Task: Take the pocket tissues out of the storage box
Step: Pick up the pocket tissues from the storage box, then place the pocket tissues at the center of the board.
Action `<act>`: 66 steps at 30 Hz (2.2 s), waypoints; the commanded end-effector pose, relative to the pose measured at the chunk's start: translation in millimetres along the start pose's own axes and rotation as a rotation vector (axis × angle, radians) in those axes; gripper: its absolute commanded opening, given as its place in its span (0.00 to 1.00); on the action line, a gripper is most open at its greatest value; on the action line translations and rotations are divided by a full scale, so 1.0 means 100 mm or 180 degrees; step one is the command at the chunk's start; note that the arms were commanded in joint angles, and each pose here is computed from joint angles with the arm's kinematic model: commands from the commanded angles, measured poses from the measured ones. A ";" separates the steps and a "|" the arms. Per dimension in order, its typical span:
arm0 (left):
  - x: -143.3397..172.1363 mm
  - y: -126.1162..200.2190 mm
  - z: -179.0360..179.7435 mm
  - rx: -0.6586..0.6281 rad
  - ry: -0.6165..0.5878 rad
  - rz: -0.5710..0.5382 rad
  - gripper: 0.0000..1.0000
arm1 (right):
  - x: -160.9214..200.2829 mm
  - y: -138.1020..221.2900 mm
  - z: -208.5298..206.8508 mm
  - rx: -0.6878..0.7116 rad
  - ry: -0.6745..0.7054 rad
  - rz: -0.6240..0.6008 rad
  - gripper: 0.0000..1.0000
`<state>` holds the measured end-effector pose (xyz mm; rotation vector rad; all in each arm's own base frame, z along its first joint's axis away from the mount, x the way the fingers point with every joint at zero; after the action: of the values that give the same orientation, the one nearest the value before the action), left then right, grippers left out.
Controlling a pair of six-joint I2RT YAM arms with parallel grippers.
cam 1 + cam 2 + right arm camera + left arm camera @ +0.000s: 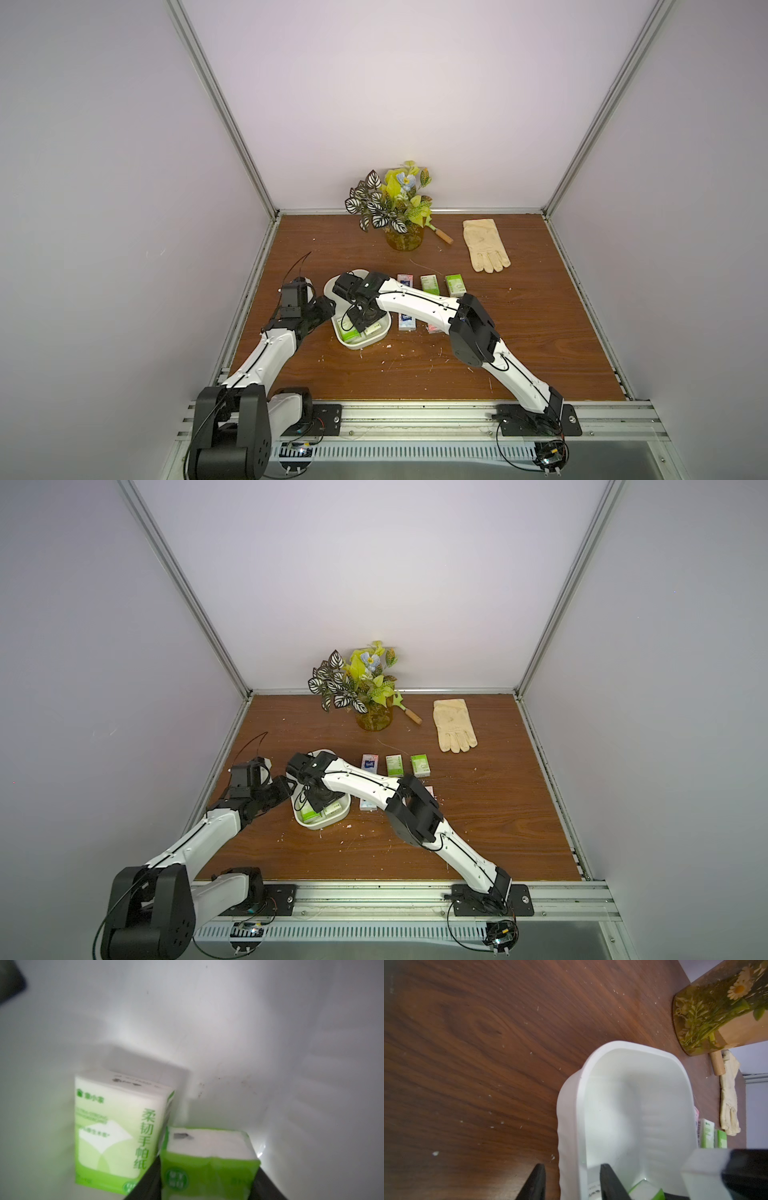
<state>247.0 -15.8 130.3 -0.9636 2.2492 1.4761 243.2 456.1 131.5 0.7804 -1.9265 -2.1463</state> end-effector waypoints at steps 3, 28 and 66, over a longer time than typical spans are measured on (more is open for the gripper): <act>-0.23 0.08 -0.08 -0.0038 -0.0162 -0.0188 0.53 | -0.24 0.79 -0.03 -0.0247 -0.0091 -0.0499 0.53; -0.59 0.26 -0.09 -0.0115 -0.0468 -0.0532 0.87 | 0.56 1.40 -0.68 -0.0216 -0.0932 -0.0458 0.53; -0.52 0.14 0.00 -0.0257 -0.0429 -0.0363 0.89 | 1.28 0.24 -0.69 -0.0121 -0.0749 0.0350 0.65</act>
<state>274.5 2.9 169.3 -0.9745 2.0363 1.5147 163.1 332.1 107.5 0.4118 -2.0071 -2.2614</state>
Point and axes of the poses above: each gripper's point midway between its finger pads, its own y axis back along the fingers, its own z axis along the line the jaws close on, x = y × z, the point moved 8 cm from there along y, back along the fingers, and after that the axes turned 10 degrees about -y, right-handed, at the moved point
